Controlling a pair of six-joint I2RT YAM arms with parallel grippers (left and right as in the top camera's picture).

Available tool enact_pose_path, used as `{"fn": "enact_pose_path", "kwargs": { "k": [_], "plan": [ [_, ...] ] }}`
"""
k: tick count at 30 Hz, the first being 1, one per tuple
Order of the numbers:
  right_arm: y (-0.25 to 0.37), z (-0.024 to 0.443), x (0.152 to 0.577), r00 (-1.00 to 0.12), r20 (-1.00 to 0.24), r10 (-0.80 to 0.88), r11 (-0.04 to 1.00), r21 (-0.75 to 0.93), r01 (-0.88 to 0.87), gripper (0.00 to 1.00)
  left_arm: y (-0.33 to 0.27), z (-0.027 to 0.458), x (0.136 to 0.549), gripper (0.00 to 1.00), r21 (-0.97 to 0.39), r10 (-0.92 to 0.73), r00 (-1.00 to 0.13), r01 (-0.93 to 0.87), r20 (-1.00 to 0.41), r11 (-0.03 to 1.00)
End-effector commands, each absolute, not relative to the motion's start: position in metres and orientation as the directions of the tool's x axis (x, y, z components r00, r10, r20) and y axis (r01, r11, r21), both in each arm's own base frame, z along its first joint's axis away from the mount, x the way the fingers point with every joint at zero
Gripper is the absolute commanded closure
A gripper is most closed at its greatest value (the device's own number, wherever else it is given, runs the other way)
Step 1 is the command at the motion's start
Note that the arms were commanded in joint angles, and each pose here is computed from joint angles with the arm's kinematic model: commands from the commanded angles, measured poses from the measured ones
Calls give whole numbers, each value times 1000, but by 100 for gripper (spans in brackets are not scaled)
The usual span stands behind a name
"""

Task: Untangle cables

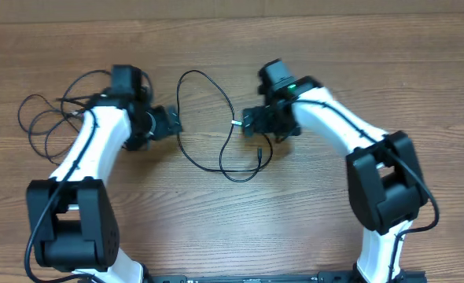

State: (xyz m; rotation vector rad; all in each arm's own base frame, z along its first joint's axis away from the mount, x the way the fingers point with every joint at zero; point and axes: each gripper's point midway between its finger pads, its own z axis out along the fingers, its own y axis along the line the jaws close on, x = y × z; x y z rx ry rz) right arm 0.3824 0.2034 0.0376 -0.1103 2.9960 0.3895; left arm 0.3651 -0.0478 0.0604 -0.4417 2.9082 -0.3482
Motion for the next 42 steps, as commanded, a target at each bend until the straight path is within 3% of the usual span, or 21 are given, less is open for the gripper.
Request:
{"fn": "enact_pose_path", "kwargs": {
  "k": [1, 10, 11, 12, 14, 20, 24, 26, 28, 30, 33, 42],
  "plan": [
    [166, 54, 400, -989, -145, 39, 969, 248, 2, 0, -85, 44, 340, 0, -291, -204, -977, -177, -64, 940],
    [74, 43, 399, -970, -58, 235, 959, 179, 221, 0, -144, 29, 298, 0, -275, -96, -995, -96, 15, 957],
    [73, 43, 397, -969, -44, 245, 953, 197, 232, 0, -152, 29, 295, 6, -276, -92, -996, -93, 18, 957],
    [76, 45, 396, -968, -28, 250, 944, 229, 238, 0, -160, 29, 291, 22, -276, -69, -997, -72, 18, 958],
    [75, 45, 400, -967, -42, 252, 945, 228, 236, 0, -169, 29, 289, 33, -280, -63, -998, -64, 13, 958],
    [75, 46, 409, -965, -78, 252, 944, 241, 227, 0, -192, 30, 290, 52, -291, -206, -978, -203, 20, 935],
    [76, 47, 413, -963, -94, 252, 943, 246, 223, 0, -190, 27, 293, 67, -221, -322, -946, -309, -25, 925],
    [76, 47, 413, -963, -94, 252, 943, 246, 223, 0, -190, 27, 292, 82, -206, -377, -926, -364, -24, 908],
    [76, 47, 413, -963, -94, 252, 943, 246, 223, 0, -189, 26, 293, 88, -194, -432, -901, -418, -32, 887],
    [76, 47, 413, -963, -94, 252, 943, 246, 223, 0, -185, 26, 295, 87, -182, -471, -881, -456, -46, 871],
    [76, 47, 413, -963, -96, 252, 943, 247, 222, 0, -180, 26, 298, 67, -167, -517, -854, -501, -67, 849],
    [76, 47, 413, -963, -96, 252, 943, 247, 222, 0, -170, 16, 288, 66, -125, -550, -833, -540, -62, 832]
  ]
}}
